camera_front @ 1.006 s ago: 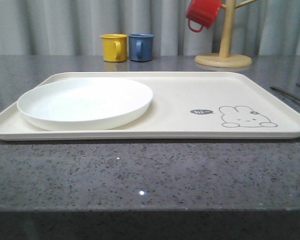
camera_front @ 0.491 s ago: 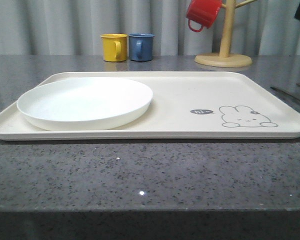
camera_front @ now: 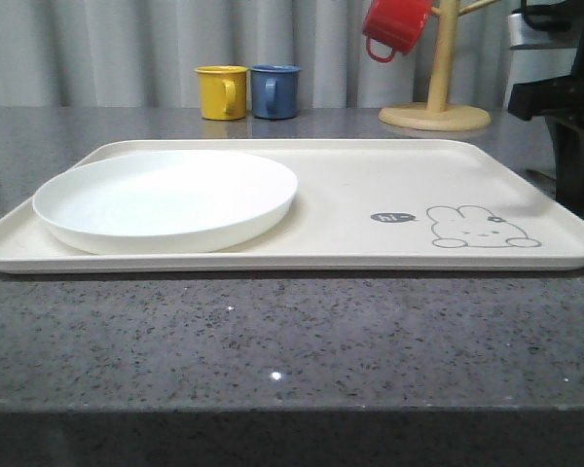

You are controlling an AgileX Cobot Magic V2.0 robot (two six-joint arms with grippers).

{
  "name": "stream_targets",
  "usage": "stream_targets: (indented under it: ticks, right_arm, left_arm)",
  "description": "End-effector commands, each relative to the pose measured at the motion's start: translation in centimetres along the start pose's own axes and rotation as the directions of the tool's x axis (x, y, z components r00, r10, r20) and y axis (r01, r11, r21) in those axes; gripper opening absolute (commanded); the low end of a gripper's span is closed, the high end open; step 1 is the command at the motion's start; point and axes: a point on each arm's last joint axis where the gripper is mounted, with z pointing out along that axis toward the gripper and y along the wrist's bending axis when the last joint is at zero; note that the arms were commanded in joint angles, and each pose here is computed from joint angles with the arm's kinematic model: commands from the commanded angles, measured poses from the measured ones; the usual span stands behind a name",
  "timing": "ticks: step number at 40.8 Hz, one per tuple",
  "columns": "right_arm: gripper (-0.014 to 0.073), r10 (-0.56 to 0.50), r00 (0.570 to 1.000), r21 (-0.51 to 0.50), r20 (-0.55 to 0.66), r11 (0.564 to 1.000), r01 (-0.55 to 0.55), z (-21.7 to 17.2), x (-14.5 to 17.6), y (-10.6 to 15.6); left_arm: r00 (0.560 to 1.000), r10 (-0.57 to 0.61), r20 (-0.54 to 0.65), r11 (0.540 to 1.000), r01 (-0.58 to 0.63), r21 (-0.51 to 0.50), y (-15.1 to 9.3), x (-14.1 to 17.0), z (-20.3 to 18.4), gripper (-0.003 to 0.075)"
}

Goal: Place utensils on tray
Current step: 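Lower the right gripper onto the silver fork and grasp it, then carry the fork onto the tray beside the plate and release it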

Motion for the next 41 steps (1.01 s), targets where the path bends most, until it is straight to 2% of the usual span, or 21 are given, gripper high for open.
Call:
stream_targets:
  ticks: [1, 7, 12, 17, 24, 30, 34, 41]
  right_arm:
    - [0.0235, 0.003, 0.998, -0.003, 0.064, 1.0, -0.002, -1.9, -0.4, 0.0]
    - [0.0096, 0.002, 0.998, -0.001, 0.057, 1.0, -0.002, -1.9, -0.3, 0.0]
    - [0.0014, 0.003, 0.999, -0.001, 0.048, 1.0, -0.003, -2.0, -0.2, 0.0]
    - [0.0004, 0.0, 0.999, 0.005, 0.043, 1.0, 0.0, -2.7, 0.0, -0.1]
    - [0.0004, -0.007, 0.993, -0.015, 0.115, 1.0, 0.008, -6.2, 0.2, 0.5]
    - [0.0004, -0.079, 0.988, -0.042, 0.133, 0.995, 0.086, -8.6, 0.5, 3.1]
    - [0.0004, -0.148, 0.979, -0.064, 0.141, 0.985, 0.159, -9.2, 0.7, 5.8]
    - [0.0004, -0.16, 0.973, -0.111, 0.168, 0.978, 0.18, -9.5, 1.4, 10.0]
  left_arm:
    - [0.996, -0.008, 0.09, 1.0, 0.008, -0.001, 0.0, -1.2, -0.4, 0.041]
    - [0.996, -0.008, 0.09, 1.0, 0.008, -0.001, 0.0, -1.2, -0.4, 0.041]
    - [0.996, -0.008, 0.09, 1.0, 0.008, -0.001, 0.0, -1.2, -0.4, 0.041]
    - [0.996, -0.008, 0.09, 1.0, 0.008, -0.001, 0.0, -1.2, -0.4, 0.041]
    - [0.996, -0.008, 0.09, 1.0, 0.008, -0.001, 0.0, -1.2, -0.4, 0.041]
    - [0.996, -0.008, 0.09, 1.0, 0.008, -0.001, 0.0, -1.2, -0.4, 0.041]
    - [0.996, -0.008, 0.09, 1.0, 0.008, -0.001, 0.0, -1.2, -0.4, 0.041]
    - [0.996, -0.008, 0.09, 1.0, 0.008, -0.001, 0.0, -1.2, -0.4, 0.041]
